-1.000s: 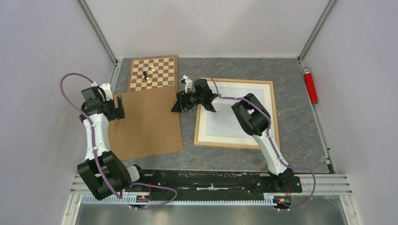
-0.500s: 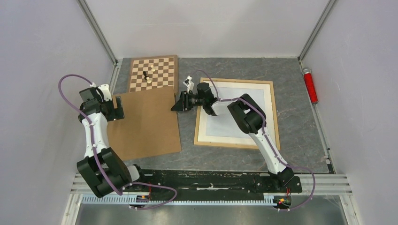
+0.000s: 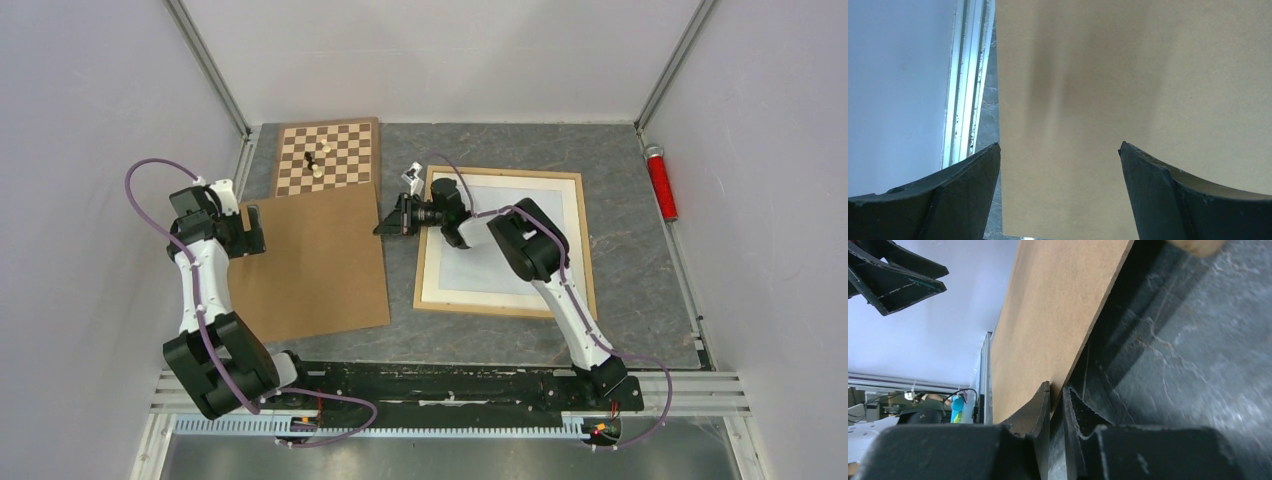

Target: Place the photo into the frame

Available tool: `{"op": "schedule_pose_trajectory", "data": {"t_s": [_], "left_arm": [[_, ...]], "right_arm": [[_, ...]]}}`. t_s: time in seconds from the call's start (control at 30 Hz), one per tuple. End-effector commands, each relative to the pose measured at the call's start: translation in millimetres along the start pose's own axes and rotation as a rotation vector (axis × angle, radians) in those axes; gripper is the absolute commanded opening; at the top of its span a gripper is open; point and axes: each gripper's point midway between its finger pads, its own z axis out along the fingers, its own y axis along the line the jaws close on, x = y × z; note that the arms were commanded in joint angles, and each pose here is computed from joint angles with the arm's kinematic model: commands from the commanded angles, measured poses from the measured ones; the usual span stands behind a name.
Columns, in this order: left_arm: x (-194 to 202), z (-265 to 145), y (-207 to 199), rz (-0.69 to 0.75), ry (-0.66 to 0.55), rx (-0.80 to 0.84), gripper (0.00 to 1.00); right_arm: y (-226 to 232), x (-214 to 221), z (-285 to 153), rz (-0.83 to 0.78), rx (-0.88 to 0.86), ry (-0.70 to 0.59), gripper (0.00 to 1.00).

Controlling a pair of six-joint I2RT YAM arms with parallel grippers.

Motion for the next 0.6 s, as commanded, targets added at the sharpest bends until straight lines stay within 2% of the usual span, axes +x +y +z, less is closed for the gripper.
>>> {"op": "schedule_pose_trajectory", "data": {"t_s": [0.0,0.37,0.57], "left_arm": [[-23.0,-1.4,0.5,0.017,-0.073,0.023,0.95],[-42.6,-13.5,-2.3,0.016,-0.136,0.041,0.94],[-47.2,-17.9,-8.8,0.014,-0.158,0.074,0.94]], "right_arm": [[30.1,-35.0,-25.7,-0.041,-0.059,-0.074,0.00],[101.9,-91.9,-87.1,0.012,-0.059,-0.227,0.00],[110.9,-111.6,-131.7,-0.009,0.004,-0.280,0.00]]}}
